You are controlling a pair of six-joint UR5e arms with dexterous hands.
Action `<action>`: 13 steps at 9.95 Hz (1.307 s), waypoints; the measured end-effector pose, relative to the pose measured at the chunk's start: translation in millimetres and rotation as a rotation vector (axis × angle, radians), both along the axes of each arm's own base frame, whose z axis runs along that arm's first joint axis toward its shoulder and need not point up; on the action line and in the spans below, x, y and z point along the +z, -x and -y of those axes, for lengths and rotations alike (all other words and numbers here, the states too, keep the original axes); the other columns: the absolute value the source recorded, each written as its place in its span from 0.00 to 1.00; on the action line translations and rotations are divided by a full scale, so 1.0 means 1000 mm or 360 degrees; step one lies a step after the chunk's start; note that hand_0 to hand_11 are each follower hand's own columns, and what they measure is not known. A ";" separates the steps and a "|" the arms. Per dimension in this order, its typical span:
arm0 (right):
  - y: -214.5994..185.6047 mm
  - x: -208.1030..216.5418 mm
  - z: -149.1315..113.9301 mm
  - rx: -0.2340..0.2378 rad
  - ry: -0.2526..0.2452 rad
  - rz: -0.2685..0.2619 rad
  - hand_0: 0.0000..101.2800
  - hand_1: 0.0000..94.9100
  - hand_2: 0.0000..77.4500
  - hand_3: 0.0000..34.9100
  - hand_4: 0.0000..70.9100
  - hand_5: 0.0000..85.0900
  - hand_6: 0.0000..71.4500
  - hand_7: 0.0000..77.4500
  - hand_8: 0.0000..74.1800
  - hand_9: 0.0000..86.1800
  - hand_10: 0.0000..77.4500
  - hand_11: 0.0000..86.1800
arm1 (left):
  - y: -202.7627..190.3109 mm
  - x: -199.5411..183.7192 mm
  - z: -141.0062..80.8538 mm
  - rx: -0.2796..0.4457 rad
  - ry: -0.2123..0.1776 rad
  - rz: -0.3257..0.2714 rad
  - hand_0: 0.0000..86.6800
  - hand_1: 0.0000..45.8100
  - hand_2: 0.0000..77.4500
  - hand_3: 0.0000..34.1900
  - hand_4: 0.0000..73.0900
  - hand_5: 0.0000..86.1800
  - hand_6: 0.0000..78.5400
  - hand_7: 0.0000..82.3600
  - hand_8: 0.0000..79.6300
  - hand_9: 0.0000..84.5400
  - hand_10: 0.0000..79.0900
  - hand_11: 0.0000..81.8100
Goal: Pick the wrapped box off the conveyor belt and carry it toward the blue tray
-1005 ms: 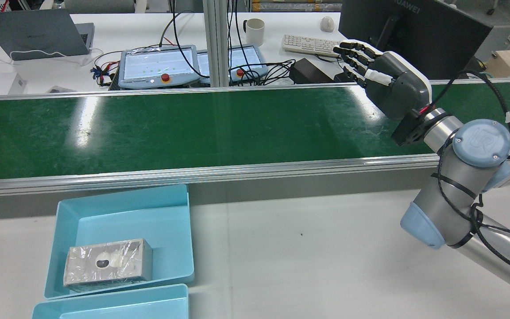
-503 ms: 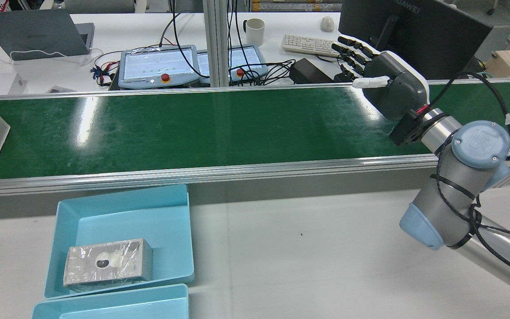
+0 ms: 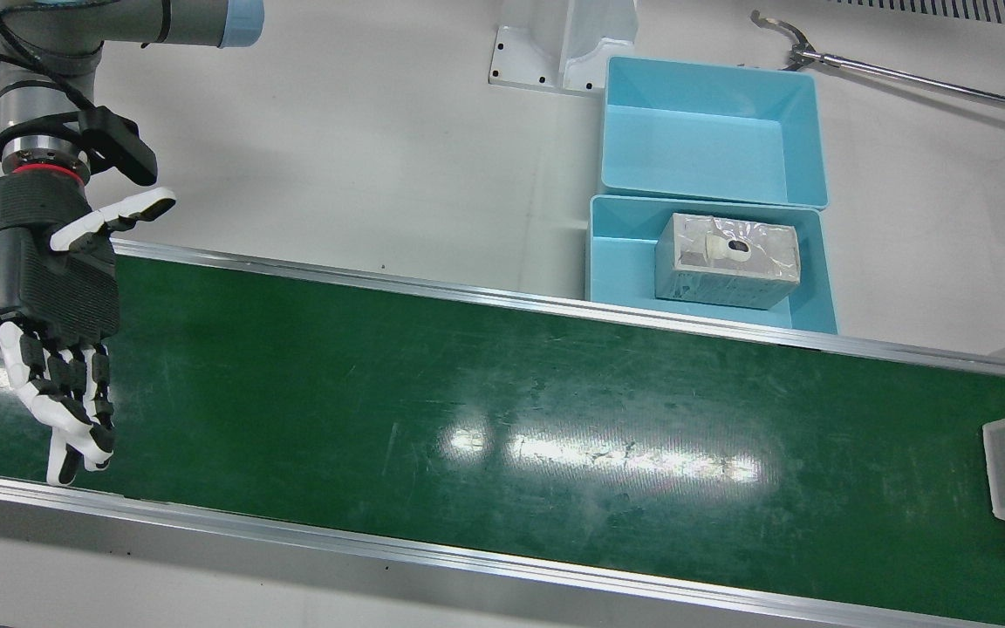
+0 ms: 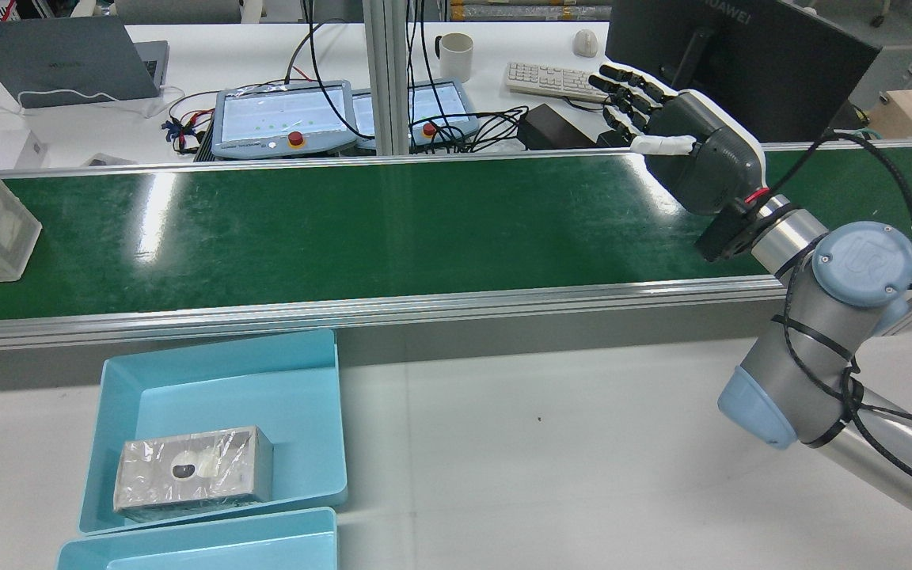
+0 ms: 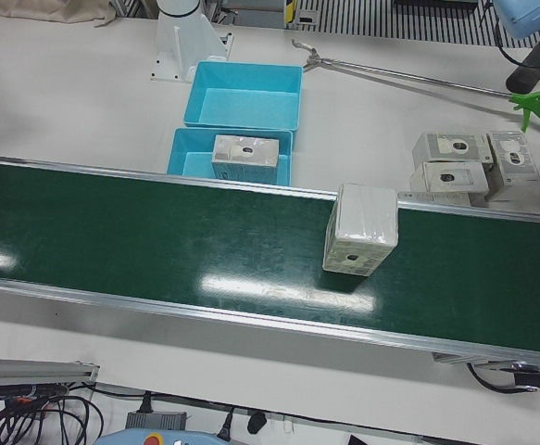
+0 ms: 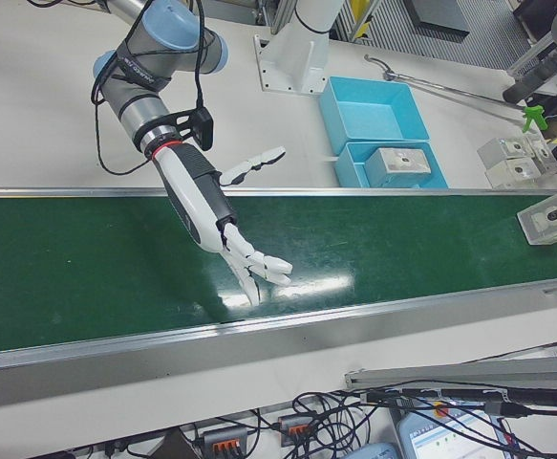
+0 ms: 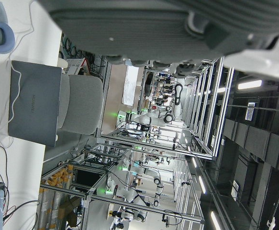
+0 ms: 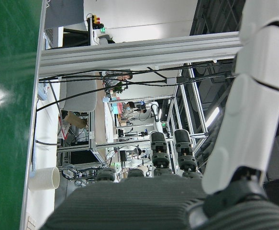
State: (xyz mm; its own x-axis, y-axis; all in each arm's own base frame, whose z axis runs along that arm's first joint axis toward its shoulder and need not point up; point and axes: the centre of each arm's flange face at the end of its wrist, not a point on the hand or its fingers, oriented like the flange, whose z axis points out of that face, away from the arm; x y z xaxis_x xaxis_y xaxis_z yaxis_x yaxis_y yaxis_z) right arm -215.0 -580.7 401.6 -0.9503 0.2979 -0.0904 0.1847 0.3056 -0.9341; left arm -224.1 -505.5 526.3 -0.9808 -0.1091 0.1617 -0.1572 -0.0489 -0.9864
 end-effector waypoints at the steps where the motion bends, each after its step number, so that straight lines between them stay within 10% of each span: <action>1: 0.000 0.000 0.000 0.0000 -0.0002 0.0000 0.44 0.10 0.12 0.17 0.08 0.23 0.00 0.19 0.00 0.01 0.01 0.03 | 0.000 0.000 0.000 0.0000 0.0000 0.0000 0.00 0.00 0.01 0.00 0.00 0.01 0.00 0.01 0.01 0.00 0.01 0.00; 5: 0.001 0.000 0.000 0.0001 -0.0003 -0.0001 0.44 0.10 0.12 0.00 0.10 0.24 0.01 0.18 0.00 0.02 0.00 0.02 | 0.000 0.000 0.000 0.0000 0.0000 0.0000 0.00 0.00 0.01 0.00 0.00 0.01 0.00 0.01 0.01 0.00 0.00 0.00; 13: 0.009 0.003 -0.002 -0.0014 0.0004 -0.0015 0.45 0.10 0.12 0.05 0.11 0.25 0.01 0.18 0.00 0.02 0.00 0.02 | 0.000 0.000 0.000 0.0000 0.0000 0.0000 0.00 0.00 0.01 0.00 0.00 0.01 0.00 0.01 0.01 0.00 0.01 0.00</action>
